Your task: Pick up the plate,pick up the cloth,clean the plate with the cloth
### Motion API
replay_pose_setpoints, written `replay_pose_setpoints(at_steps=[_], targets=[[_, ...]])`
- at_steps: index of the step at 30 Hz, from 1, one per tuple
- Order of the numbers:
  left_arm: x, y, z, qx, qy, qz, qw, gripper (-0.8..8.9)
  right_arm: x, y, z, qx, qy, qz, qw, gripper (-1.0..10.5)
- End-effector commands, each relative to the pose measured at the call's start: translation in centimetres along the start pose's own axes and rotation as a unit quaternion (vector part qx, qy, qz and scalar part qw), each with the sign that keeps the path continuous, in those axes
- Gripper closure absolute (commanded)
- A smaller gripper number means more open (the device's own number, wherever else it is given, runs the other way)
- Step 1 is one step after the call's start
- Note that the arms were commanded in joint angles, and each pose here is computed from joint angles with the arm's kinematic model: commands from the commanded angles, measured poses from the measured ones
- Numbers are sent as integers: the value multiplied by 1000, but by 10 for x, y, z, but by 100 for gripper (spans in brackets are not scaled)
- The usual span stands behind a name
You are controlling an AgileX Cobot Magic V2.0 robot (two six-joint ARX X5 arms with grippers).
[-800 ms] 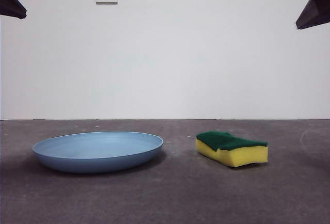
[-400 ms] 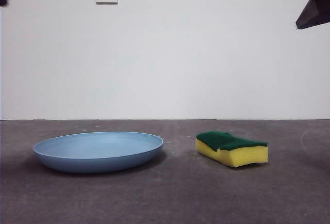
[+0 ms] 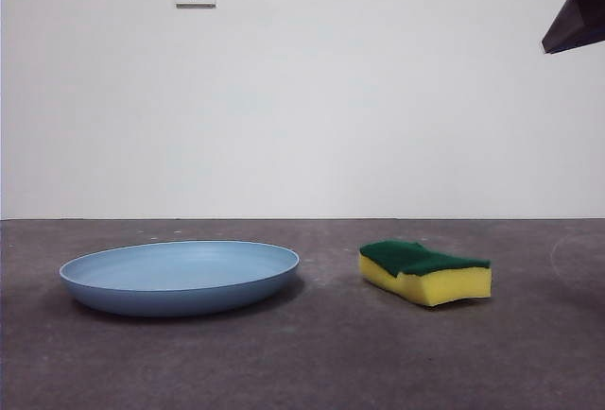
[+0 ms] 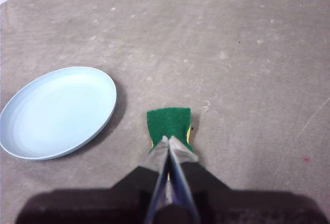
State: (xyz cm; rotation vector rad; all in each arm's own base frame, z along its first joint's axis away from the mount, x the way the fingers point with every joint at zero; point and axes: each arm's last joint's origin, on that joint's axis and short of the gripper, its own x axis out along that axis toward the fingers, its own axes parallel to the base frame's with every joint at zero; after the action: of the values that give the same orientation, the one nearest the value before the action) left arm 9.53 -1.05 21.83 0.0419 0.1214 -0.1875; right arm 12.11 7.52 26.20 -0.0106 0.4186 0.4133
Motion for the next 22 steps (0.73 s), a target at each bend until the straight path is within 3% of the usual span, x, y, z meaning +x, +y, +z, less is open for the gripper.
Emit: replay_pose_setpoints(at_steps=[1,11,22], targets=[[3,2,-19,4,0,12,1000,817,0,0,0,5,-4,0,1000,946],[8,3,-63,-15,27,23,999,817,0,0,0,5,-4,0,1000,946],[7,3,-69,-17,40,24,999,817,0,0,0,5,-3,0,1000,946]])
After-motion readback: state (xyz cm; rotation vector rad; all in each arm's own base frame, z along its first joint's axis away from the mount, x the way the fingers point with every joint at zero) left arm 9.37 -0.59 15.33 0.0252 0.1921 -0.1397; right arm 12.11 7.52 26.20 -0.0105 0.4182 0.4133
